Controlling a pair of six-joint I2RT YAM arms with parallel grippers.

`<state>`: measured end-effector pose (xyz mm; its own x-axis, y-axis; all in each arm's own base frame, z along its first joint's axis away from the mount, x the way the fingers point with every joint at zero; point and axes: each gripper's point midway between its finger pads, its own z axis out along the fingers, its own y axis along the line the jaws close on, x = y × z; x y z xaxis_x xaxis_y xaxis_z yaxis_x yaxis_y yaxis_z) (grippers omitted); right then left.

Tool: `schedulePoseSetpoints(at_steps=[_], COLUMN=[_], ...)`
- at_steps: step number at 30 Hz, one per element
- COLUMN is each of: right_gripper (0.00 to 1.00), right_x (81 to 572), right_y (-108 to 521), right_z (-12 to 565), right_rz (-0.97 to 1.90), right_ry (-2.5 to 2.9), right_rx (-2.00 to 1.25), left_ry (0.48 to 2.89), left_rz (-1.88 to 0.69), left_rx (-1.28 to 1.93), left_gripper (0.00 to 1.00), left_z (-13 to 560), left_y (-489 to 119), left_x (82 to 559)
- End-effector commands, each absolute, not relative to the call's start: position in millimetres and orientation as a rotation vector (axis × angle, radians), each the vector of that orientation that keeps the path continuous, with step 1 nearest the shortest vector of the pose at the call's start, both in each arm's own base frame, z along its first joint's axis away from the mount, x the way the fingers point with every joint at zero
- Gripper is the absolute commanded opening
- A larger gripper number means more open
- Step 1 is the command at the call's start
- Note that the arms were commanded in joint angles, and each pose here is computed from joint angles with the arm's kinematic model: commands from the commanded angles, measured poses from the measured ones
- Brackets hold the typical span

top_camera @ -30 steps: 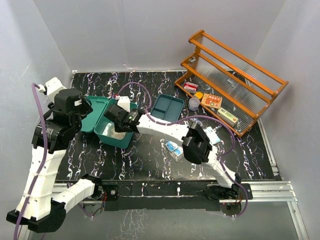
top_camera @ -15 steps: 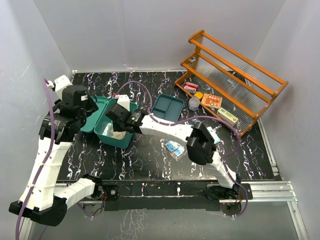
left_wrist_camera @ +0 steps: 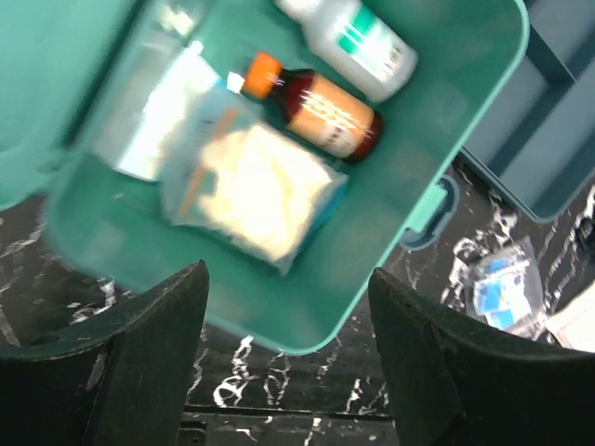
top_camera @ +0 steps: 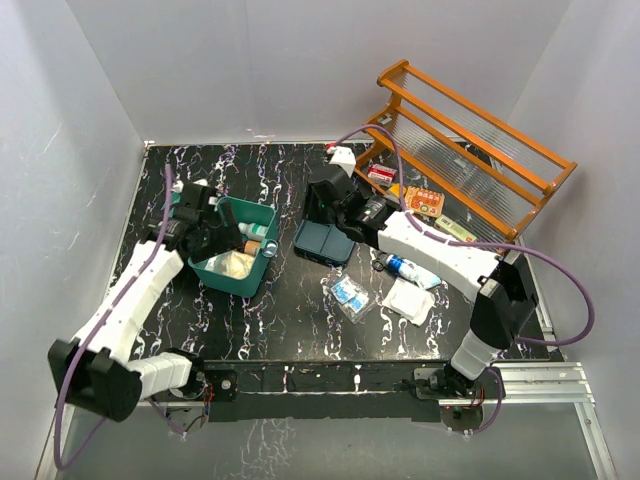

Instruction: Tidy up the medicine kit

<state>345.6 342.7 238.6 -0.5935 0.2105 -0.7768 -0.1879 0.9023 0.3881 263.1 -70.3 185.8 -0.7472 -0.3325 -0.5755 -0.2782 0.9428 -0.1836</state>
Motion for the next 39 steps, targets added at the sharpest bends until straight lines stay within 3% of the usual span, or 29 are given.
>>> schedulePoseSetpoints(at_steps=[1, 6, 11, 20, 30, 39], right_gripper=[0.37, 0.38, 0.38, 0.37, 0.36, 0.35], right_x=[360.2, 375.0, 387.2, 396.4, 403.2, 397.8], right_y=[320.5, 295.4, 269.7, 246.6, 240.5, 237.7], right_z=[220.4, 204.1, 185.3, 164.1, 151.1, 137.7], right_rz=[0.507, 0.453, 0.380, 0.340, 0.332, 0.344], right_ry=[2.156, 2.187, 2.228, 2.276, 2.303, 2.338], right_rx=[0.009, 0.015, -0.002, -0.024, -0.024, -0.022], left_ry=[2.511, 2.467, 2.471, 2.507, 2.514, 2.523], left_rz=[-0.429, -0.551, -0.656, -0.529, -0.381, -0.383], left_rx=[-0.231, -0.121, 0.061, 0.299, 0.495, 0.538], left_gripper=[0.70, 0.76, 0.72, 0.39, 0.07, 0.14], left_z=[174.9, 172.1, 159.7, 143.1, 135.3, 135.2], left_y=[-126.2, -154.5, -180.7, -187.1, -198.3, -195.6], left_x=[289.4, 329.5, 355.3, 380.8, 354.3, 307.9])
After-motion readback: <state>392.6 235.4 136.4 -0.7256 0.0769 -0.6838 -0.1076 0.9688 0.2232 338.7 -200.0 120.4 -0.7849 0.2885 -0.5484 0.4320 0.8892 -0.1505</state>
